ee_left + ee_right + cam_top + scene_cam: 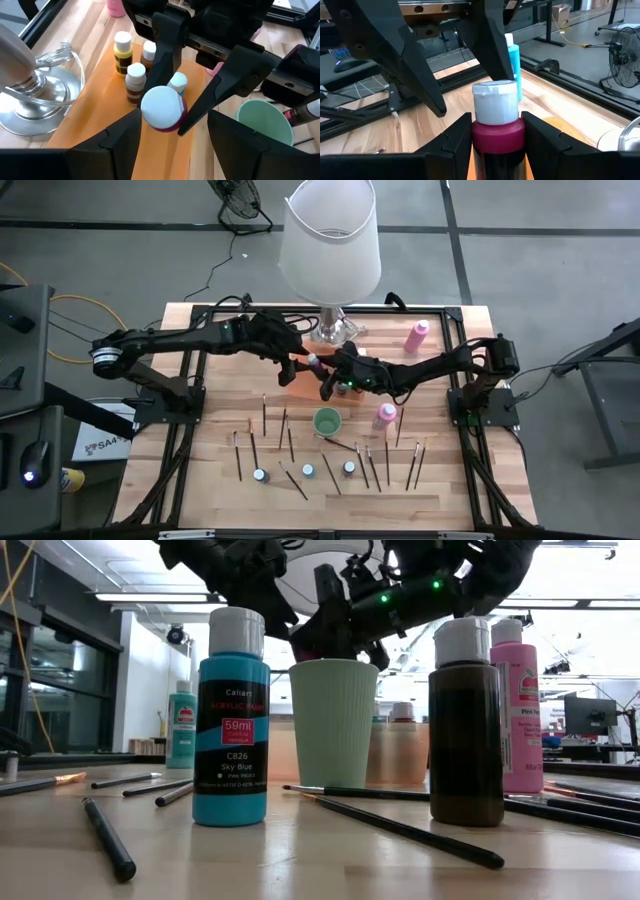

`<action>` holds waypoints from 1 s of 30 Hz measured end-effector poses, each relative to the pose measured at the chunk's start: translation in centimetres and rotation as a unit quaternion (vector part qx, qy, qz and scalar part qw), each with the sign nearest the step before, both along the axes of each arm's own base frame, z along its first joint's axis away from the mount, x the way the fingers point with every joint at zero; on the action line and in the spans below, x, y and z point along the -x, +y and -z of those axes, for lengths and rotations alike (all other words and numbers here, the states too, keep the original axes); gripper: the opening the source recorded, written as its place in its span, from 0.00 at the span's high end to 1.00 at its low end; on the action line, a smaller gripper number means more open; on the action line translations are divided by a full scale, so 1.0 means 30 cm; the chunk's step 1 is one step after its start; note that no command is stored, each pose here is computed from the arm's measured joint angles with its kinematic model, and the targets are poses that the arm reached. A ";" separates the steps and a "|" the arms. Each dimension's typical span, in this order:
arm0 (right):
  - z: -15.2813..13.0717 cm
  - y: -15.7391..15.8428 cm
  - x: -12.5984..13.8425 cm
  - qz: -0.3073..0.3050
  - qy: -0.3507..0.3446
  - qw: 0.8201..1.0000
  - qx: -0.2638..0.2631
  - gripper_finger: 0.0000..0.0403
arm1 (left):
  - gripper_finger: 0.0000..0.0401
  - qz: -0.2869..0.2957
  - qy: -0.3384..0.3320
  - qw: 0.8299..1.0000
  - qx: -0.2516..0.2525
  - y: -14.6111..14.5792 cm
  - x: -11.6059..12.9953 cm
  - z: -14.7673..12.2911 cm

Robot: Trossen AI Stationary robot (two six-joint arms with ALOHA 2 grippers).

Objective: Pick & Place Paint Supplies
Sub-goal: Put the small dark pink paint bottle into the orange bin

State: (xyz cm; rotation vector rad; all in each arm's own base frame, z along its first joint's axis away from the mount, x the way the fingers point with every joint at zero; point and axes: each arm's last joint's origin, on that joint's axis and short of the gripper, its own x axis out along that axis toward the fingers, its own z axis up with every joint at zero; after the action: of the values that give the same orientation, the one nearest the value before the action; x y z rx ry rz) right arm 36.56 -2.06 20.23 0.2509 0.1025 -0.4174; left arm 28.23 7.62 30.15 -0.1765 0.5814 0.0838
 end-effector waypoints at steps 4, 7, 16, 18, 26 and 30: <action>-0.004 0.002 -0.001 -0.006 -0.007 1.000 -0.001 0.65 | 0.48 0.008 0.002 1.000 0.006 -0.002 0.001 0.002; -0.009 0.004 -0.002 -0.010 -0.013 1.000 0.000 0.65 | 0.53 0.010 -0.001 1.000 0.006 -0.003 0.000 0.000; -0.012 0.009 -0.004 -0.038 -0.009 0.999 0.023 0.65 | 0.70 0.017 -0.003 1.000 0.010 -0.004 -0.001 0.000; -0.013 0.009 -0.004 -0.038 -0.010 0.999 0.023 0.65 | 0.72 0.022 -0.004 1.000 0.012 -0.005 -0.001 -0.001; -0.013 0.009 -0.004 -0.037 -0.009 0.999 0.025 0.61 | 0.73 0.022 -0.001 1.000 0.011 -0.005 0.000 0.001; -0.018 0.010 0.000 -0.032 -0.011 0.999 0.013 0.50 | 0.73 0.018 0.001 1.000 0.005 -0.004 0.000 0.002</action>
State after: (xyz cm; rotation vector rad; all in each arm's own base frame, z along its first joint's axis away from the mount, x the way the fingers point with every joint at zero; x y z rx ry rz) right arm 36.57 -1.76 20.78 0.2269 0.0826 -0.3516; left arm 28.22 7.50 30.09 -0.1760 0.5876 0.0468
